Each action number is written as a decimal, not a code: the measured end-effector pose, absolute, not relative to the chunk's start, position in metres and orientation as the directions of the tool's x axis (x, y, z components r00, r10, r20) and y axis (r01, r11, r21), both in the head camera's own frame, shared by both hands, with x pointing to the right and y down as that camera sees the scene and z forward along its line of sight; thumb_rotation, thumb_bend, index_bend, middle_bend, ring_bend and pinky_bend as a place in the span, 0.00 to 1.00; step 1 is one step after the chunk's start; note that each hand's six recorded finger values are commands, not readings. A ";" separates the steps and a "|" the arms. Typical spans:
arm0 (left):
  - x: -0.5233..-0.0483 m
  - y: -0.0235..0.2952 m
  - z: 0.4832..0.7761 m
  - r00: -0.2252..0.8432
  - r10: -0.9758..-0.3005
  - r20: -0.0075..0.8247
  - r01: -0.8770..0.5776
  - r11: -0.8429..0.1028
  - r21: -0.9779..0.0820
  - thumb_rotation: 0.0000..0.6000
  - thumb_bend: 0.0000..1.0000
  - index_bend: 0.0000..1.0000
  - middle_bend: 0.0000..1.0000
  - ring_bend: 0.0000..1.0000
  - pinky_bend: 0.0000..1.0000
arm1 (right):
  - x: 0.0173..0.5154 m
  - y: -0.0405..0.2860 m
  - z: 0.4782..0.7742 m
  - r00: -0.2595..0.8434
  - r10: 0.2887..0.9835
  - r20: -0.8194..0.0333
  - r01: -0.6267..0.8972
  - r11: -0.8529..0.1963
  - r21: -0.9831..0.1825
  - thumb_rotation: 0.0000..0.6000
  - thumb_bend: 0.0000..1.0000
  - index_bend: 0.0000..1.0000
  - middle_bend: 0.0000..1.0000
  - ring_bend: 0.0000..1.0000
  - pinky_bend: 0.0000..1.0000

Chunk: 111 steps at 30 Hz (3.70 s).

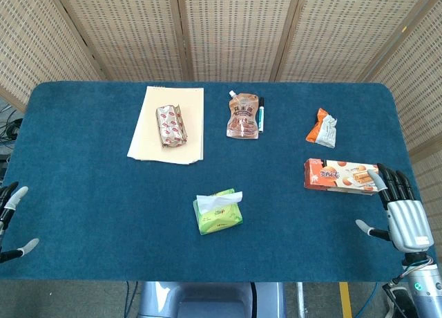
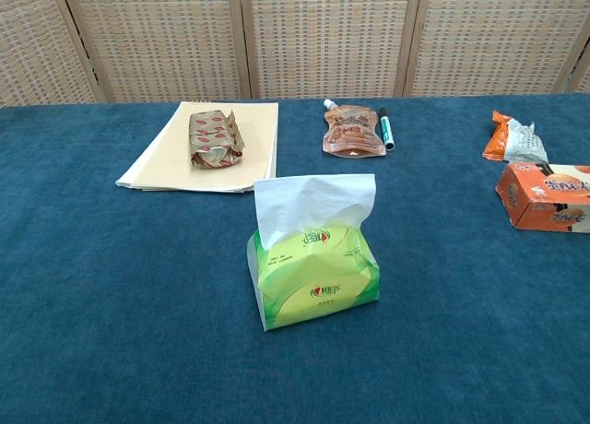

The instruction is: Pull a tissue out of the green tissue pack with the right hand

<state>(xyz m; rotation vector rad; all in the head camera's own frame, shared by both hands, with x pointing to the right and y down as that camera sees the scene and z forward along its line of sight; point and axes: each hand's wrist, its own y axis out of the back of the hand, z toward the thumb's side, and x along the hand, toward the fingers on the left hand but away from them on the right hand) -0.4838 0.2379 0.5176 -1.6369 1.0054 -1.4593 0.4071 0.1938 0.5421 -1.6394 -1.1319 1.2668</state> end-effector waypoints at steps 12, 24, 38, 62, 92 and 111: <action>-0.484 0.238 0.515 0.054 -0.901 0.431 -0.101 -0.434 -0.895 1.00 0.00 0.00 0.00 0.00 0.00 | 0.398 0.191 0.548 0.174 0.924 -0.340 0.233 -0.374 -0.898 1.00 0.00 0.01 0.00 0.00 0.00; -0.489 0.230 0.518 0.020 -0.898 0.439 -0.109 -0.438 -0.892 1.00 0.00 0.00 0.00 0.00 0.00 | 0.293 0.147 0.569 0.549 0.717 -0.430 0.344 -0.662 -0.665 1.00 0.00 0.12 0.05 0.01 0.01; -0.495 0.219 0.526 -0.008 -0.882 0.472 -0.124 -0.467 -0.875 1.00 0.00 0.00 0.00 0.00 0.00 | 0.173 0.121 0.616 0.616 0.632 -0.470 0.187 -0.697 -0.693 1.00 0.14 0.29 0.31 0.23 0.27; -0.501 0.212 0.524 -0.015 -0.874 0.486 -0.168 -0.477 -0.863 1.00 0.00 0.00 0.00 0.00 0.00 | 0.096 0.129 0.638 0.599 0.625 -0.501 0.158 -0.705 -0.691 1.00 0.75 0.69 0.71 0.58 0.45; -0.503 0.216 0.519 -0.003 -0.880 0.474 -0.175 -0.466 -0.867 1.00 0.00 0.00 0.00 0.00 0.00 | 0.194 0.014 0.577 0.330 0.944 -0.015 0.267 -0.109 -0.957 1.00 0.72 0.69 0.71 0.58 0.45; -0.502 0.211 0.522 -0.019 -0.876 0.483 -0.179 -0.472 -0.863 1.00 0.00 0.00 0.00 0.00 0.00 | 0.205 0.023 0.685 0.157 0.932 -0.327 0.630 -0.349 -0.694 1.00 0.67 0.69 0.70 0.58 0.54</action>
